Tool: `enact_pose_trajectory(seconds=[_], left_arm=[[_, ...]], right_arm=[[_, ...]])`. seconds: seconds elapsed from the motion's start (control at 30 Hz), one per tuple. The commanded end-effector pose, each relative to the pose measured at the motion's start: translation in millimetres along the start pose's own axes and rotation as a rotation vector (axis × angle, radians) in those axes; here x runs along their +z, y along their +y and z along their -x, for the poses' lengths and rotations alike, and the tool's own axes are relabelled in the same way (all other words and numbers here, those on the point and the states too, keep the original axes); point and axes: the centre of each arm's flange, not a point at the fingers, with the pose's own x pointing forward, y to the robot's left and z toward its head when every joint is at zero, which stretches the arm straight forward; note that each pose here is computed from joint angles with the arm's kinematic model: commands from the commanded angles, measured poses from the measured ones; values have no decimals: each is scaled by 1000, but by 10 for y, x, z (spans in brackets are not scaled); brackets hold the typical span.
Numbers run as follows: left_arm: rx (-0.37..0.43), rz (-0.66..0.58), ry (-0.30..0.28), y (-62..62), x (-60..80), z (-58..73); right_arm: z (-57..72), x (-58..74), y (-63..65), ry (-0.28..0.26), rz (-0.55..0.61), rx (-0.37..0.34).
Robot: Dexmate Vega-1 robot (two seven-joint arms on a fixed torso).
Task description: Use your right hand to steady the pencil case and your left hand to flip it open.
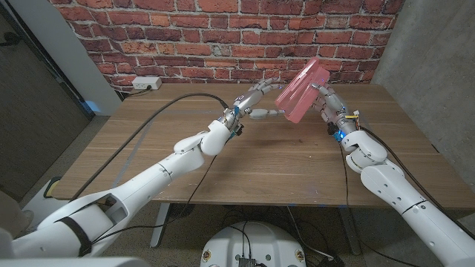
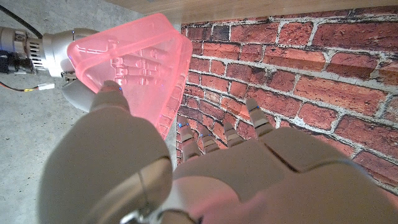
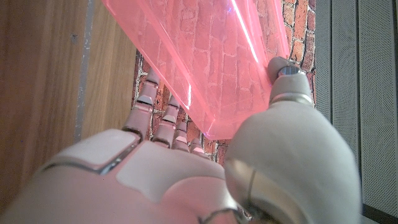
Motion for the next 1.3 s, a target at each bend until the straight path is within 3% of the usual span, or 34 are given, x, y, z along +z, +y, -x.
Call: enact_pose_trajectory(seconds=[0.03,0.33,0.47,0.8,1.07,1.3], left_arm=[[9,-17,-3,-42,29,-23],[42,-30,4,-59,29,-32],[72,6,50,-68,25,-35],[123,45,96,-59,-15,-5],[160,253,161,-33,-125,65],[261,446,240,4,-234,184]], right_arm=[[12,7,21,1,0,12],[43,6,35,8,-6,17],[50,10,39,8,-5,20],[66,-4,-8,5,-30,12],[66,-32,-44,14,-114,29],[39,-48,2,0,-163,53]])
